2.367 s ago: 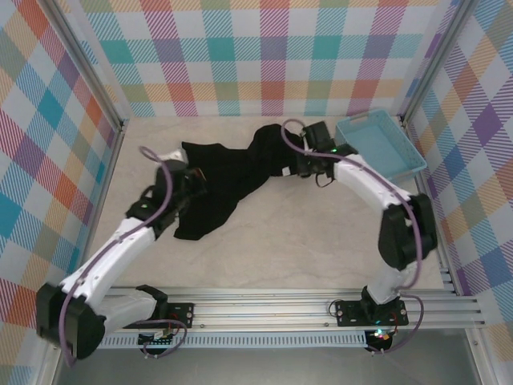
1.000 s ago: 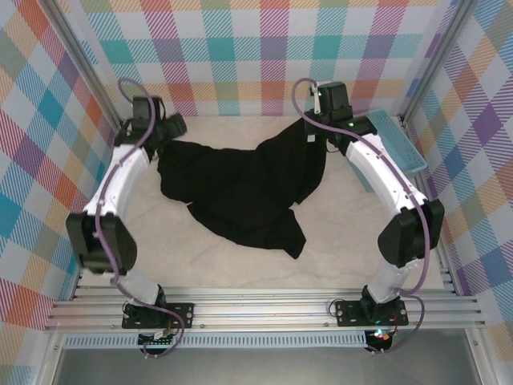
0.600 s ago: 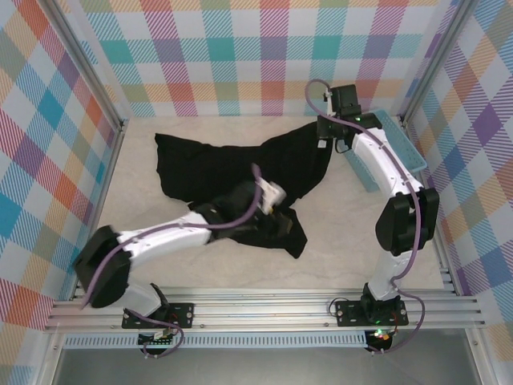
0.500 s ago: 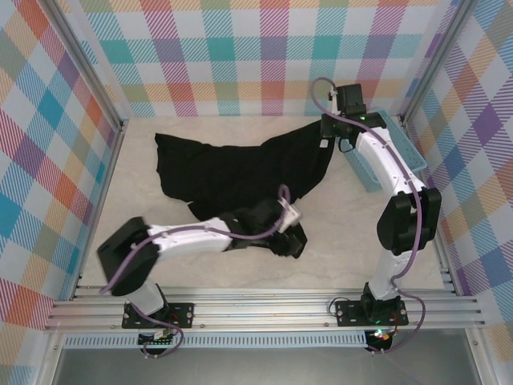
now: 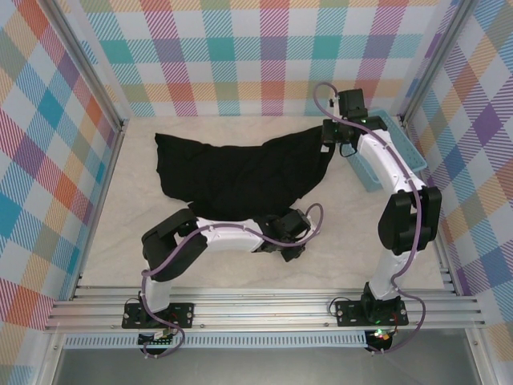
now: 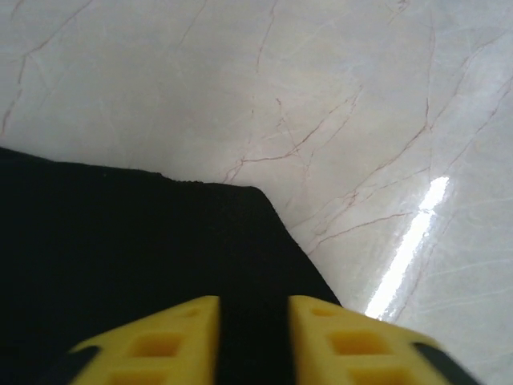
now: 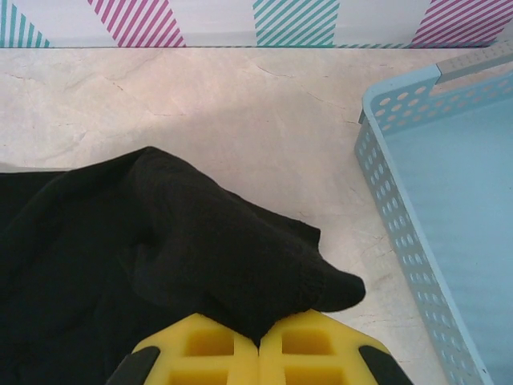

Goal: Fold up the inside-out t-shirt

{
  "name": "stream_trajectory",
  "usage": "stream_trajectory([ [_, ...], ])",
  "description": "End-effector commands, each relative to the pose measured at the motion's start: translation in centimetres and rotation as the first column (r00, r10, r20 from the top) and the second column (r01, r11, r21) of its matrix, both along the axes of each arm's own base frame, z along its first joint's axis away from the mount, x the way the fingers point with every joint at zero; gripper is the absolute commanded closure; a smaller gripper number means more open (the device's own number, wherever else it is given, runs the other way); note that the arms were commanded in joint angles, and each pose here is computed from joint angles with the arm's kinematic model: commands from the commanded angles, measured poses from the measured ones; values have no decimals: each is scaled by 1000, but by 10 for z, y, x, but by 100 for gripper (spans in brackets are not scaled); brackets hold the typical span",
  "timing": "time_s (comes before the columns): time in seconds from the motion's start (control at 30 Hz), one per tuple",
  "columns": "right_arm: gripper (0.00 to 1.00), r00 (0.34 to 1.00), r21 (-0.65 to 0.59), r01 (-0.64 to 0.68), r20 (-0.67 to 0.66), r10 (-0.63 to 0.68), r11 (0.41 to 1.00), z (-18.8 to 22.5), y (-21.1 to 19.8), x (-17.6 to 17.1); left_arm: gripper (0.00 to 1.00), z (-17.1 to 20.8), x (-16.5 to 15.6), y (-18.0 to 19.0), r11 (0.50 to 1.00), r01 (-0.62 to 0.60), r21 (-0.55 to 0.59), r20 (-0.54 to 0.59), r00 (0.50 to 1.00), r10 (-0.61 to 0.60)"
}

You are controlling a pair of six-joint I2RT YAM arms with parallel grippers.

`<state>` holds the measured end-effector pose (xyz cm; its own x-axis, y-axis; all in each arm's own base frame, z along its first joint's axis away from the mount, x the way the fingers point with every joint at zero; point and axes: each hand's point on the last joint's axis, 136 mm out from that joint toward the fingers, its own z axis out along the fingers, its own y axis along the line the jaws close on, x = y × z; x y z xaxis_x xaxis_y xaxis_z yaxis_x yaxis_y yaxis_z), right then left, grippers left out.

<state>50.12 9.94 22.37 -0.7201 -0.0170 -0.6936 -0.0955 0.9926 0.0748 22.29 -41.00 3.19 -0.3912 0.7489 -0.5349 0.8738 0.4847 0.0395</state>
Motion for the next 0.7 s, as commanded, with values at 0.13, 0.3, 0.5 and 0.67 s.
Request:
stream_trajectory([
  [0.13,90,999,-4,20,-37,-20,1000,-11,-2,12,85,52,5,-26,978,2,-208,-86,996,-20],
  [0.3,47,997,-50,31,-67,-35,998,-16,-3,-2,48,93,5,-29,947,-21,-322,-121,993,-19],
  [0.5,35,984,151,-170,-28,177,974,-26,62,-91,40,116,65,113,780,-513,-359,-236,858,456],
  [0.67,33,844,242,-501,-76,531,831,-66,170,-191,28,111,111,271,339,-877,-341,-328,449,831],
])
